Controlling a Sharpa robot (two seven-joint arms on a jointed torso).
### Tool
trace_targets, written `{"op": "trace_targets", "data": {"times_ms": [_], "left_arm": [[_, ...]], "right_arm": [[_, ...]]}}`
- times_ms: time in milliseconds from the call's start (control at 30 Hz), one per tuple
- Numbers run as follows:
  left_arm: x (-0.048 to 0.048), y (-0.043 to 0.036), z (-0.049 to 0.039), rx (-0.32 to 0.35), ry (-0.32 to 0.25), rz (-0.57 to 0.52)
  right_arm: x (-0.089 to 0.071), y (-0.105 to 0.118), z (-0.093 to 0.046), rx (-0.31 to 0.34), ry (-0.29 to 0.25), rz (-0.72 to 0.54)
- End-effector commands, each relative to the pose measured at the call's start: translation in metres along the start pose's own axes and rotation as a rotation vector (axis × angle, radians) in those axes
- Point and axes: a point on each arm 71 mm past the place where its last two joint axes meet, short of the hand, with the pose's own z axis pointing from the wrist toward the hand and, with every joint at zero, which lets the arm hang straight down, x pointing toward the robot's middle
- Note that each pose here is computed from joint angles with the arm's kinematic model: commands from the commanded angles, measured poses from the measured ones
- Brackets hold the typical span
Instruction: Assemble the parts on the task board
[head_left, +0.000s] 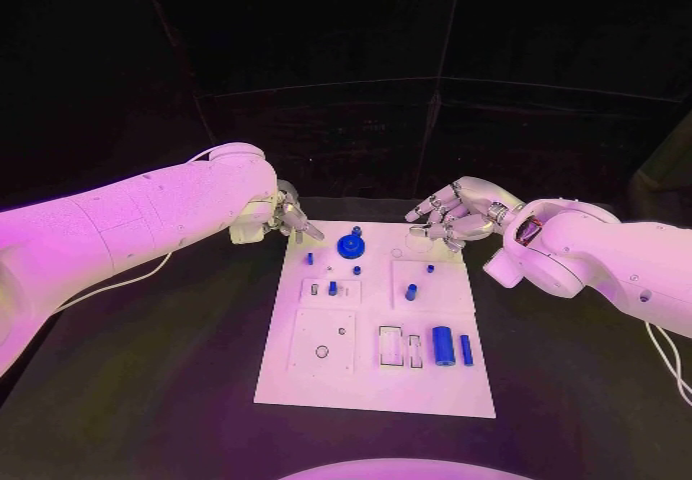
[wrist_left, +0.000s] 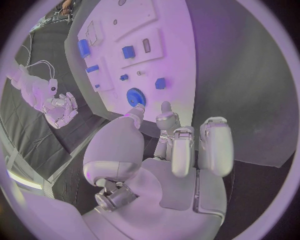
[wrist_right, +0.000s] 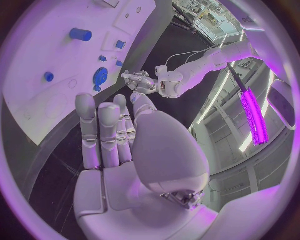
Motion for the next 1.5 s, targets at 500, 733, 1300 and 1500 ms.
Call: {"op": "trace_targets", "data": {"times_ms": [500,733,1300,1500], "left_arm": [[0.0218,0.0049,0.0176,-0.014,0.063,0.047],[0.0246,0.0016,0.0177,-0.002,0.061,0.047],[0.0274,-0.0032,0.0163,0.019,0.058,0.049],[0.0286,-0.0048,0.0153,0.028,0.06,0.052]], "right_arm": [[0.001,0.003,0.002,-0.018,0.001,-0.001],[0.001,0.003,0.002,-0.017,0.001,-0.001],[0.001,0.002,0.004,-0.014,0.004,-0.001],[0.001,0.002,0.005,-0.014,0.006,-0.001]]}}
